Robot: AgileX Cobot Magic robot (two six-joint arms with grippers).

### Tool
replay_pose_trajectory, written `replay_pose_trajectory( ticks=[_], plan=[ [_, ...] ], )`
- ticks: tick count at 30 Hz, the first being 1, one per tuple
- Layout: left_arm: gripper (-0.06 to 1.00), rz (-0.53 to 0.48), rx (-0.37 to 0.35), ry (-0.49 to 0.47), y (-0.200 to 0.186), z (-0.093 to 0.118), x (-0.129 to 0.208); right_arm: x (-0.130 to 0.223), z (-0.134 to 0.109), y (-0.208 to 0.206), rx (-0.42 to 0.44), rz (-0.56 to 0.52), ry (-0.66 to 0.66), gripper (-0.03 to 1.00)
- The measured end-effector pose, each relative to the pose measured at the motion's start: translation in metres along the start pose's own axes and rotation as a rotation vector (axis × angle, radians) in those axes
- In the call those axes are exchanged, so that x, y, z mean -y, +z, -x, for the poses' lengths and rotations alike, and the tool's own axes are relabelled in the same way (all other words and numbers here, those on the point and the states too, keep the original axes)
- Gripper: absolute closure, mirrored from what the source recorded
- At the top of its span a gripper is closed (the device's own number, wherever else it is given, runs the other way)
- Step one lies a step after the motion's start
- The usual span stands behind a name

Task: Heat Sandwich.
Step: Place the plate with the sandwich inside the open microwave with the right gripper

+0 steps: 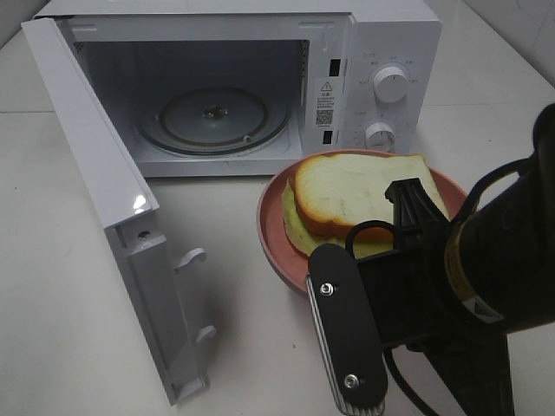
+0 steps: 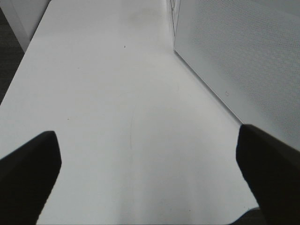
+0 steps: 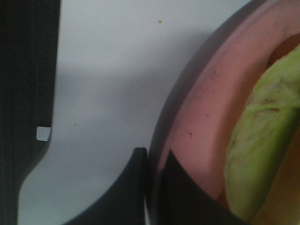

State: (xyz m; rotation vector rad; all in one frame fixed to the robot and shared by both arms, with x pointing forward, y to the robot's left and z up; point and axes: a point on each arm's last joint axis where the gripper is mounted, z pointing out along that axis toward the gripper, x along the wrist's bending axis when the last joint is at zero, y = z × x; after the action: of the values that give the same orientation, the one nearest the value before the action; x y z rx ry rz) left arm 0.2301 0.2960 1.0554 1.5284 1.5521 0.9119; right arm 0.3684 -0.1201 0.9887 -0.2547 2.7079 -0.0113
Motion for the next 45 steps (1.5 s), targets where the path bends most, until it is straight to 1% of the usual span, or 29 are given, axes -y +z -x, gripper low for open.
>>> replay_pose_trajectory(
  ticks=[5, 10, 13, 14, 16, 18, 25, 26, 27, 31, 33, 35, 45],
  plan=[
    [-0.02, 0.0, 0.0, 0.0, 0.0, 0.0, 0.0, -0.001, 0.001, 0.0, 0.015, 0.006, -0.009, 0.93],
    [-0.02, 0.0, 0.0, 0.0, 0.0, 0.0, 0.0, 0.002, 0.009, 0.003, 0.035, 0.037, -0.01, 0.93],
    [-0.02, 0.0, 0.0, 0.0, 0.0, 0.0, 0.0, 0.01, 0.016, 0.006, 0.04, 0.024, -0.062, 0.93],
    [-0.02, 0.0, 0.0, 0.0, 0.0, 0.0, 0.0, 0.013, 0.02, 0.008, 0.045, 0.022, -0.098, 0.93],
    [-0.02, 0.0, 0.0, 0.0, 0.0, 0.0, 0.0, 0.015, 0.022, 0.009, 0.048, 0.026, -0.115, 0.93],
    [-0.02, 0.0, 0.0, 0.0, 0.0, 0.0, 0.0, 0.018, 0.027, 0.011, 0.054, 0.048, -0.169, 0.93],
    [-0.02, 0.0, 0.0, 0.0, 0.0, 0.0, 0.0, 0.025, 0.033, 0.015, 0.038, 0.101, -0.252, 0.93],
    [-0.02, 0.0, 0.0, 0.0, 0.0, 0.0, 0.0, 0.028, 0.035, 0.016, 0.026, 0.112, -0.292, 0.93],
    [-0.02, 0.0, 0.0, 0.0, 0.0, 0.0, 0.0, 0.028, 0.035, 0.016, 0.026, 0.112, -0.292, 0.93],
    [-0.02, 0.0, 0.0, 0.0, 0.0, 0.0, 0.0, 0.035, 0.039, 0.019, 0.02, 0.134, -0.385, 0.93],
    [-0.02, 0.0, 0.0, 0.0, 0.0, 0.0, 0.0, 0.037, 0.04, 0.02, 0.02, 0.136, -0.396, 0.93],
    [-0.02, 0.0, 0.0, 0.0, 0.0, 0.0, 0.0, 0.043, 0.043, 0.022, 0.013, 0.141, -0.436, 0.93],
    [-0.02, 0.0, 0.0, 0.0, 0.0, 0.0, 0.0, 0.06, 0.051, 0.026, 0.015, 0.128, -0.457, 0.93]
  ],
)
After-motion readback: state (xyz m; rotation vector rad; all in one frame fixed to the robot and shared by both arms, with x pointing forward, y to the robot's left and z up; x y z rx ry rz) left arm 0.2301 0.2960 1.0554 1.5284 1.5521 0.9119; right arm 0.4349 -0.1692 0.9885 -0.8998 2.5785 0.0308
